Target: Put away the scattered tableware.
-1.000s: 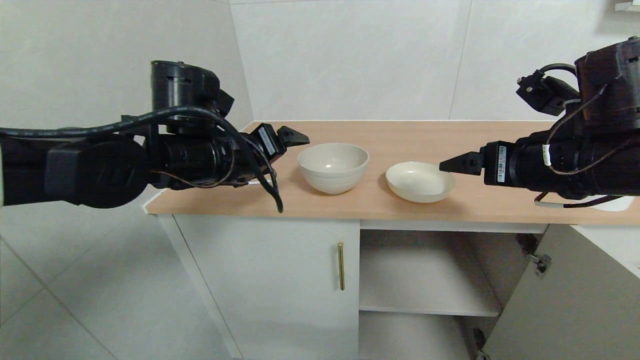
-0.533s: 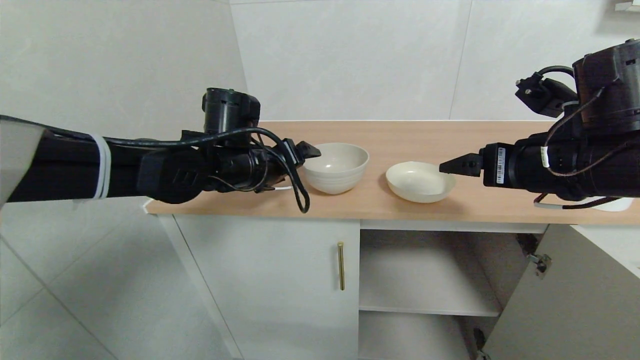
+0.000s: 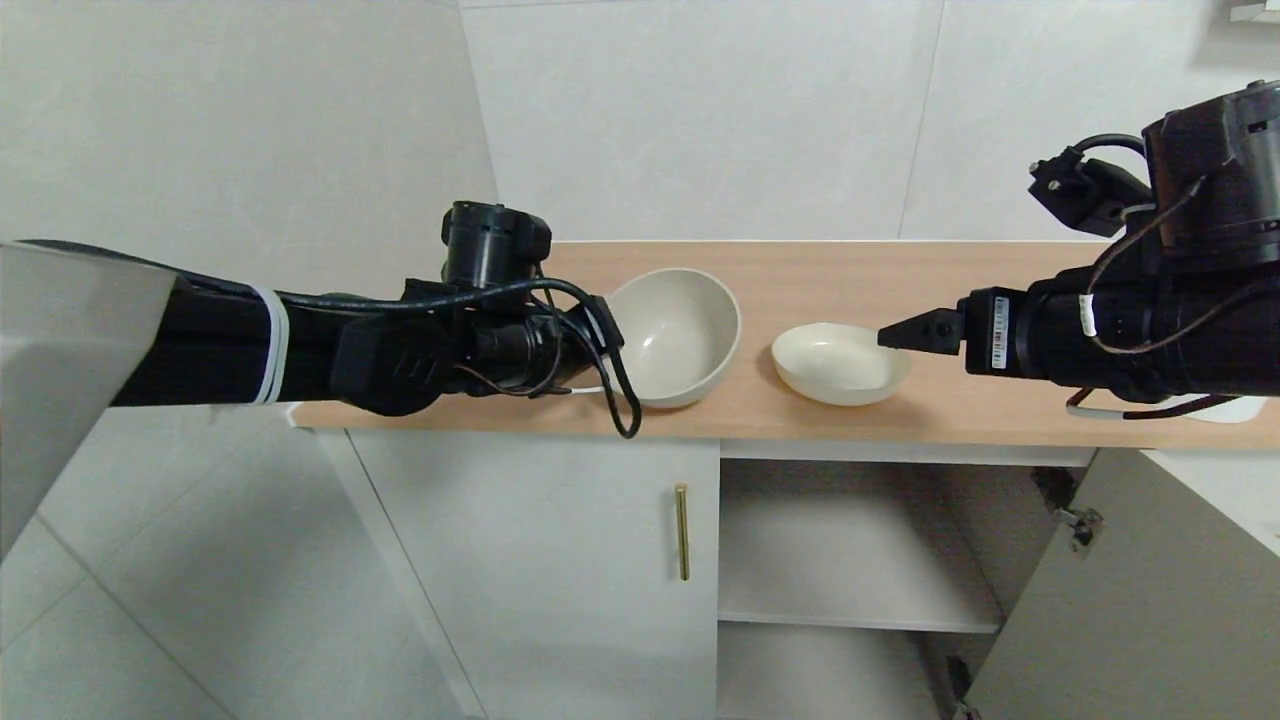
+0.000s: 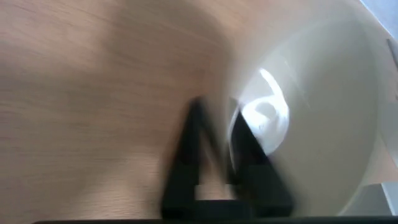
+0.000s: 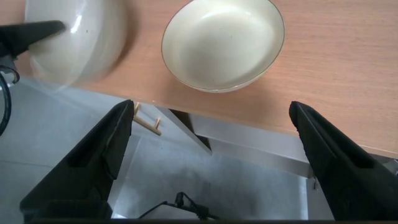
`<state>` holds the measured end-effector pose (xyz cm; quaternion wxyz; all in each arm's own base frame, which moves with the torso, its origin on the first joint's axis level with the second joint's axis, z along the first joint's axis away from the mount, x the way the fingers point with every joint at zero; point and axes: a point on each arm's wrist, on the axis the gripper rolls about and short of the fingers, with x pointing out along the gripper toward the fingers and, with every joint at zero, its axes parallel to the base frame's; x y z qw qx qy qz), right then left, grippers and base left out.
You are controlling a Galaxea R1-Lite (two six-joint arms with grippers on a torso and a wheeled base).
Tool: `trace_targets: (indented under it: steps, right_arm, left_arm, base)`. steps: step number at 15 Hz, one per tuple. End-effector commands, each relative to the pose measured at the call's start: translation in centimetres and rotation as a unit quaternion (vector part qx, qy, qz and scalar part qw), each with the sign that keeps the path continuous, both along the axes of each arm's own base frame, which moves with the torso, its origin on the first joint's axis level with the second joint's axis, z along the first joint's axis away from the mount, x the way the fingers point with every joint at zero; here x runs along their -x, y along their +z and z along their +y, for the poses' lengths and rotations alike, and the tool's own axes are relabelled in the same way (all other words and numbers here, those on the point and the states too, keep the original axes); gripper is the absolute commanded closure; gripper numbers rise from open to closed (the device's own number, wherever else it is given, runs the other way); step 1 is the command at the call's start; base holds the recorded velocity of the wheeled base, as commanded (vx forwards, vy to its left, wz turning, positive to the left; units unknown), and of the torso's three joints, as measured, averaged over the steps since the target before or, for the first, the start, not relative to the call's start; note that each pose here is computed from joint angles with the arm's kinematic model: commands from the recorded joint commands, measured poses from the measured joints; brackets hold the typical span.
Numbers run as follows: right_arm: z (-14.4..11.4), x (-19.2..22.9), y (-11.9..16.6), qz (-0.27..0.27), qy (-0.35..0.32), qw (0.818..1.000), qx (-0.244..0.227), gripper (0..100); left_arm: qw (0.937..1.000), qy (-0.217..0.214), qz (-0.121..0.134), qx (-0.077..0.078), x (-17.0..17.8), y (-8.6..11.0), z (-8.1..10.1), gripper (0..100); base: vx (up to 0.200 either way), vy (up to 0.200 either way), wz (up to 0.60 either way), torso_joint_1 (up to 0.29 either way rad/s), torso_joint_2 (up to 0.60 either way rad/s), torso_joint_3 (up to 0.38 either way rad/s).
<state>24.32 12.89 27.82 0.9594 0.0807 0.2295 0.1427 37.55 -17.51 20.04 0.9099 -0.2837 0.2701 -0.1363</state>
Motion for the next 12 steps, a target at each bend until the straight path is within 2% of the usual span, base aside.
trace_targets:
  steps: [1,4,6,9,12]
  right_arm:
    - [0.2,-0.5,-0.3,0.004,-0.002,1.0,0.003,0]
    - [0.7,-2.5,-0.8,0.016,-0.025,1.0,-0.001,0]
    - [1.3,-4.8,-2.0,0.026,-0.074,0.997,0.009,0]
    - [1.7,-7.6,-3.7,0.035,-0.13,0.991,0.024,0]
    - [1.8,-9.5,-5.3,0.043,-0.165,0.985,0.04,0]
  left_arm:
    - [0.9999,0.001,-0.012,0.007,0.8,1.3,0.4,100]
    - [0.9997,0.0,-0.022,0.013,2.9,2.9,1.3,100]
    - [0.9994,-0.014,-0.027,0.013,5.0,3.8,2.3,100]
    - [0.9971,-0.069,-0.03,0.01,7.4,4.3,3.1,100]
    - [0.9947,-0.099,-0.028,0.008,8.3,4.1,3.4,100]
  base:
    - [0.0,0.0,0.0,0.0,0.0,0.0]
    - [0.0,0.0,0.0,0.0,0.0,0.0]
    - [0.0,0.0,0.0,0.0,0.0,0.0]
    - [0.0,0.0,0.0,0.0,0.0,0.0]
    - [0.0,0.0,0.0,0.0,0.0,0.0]
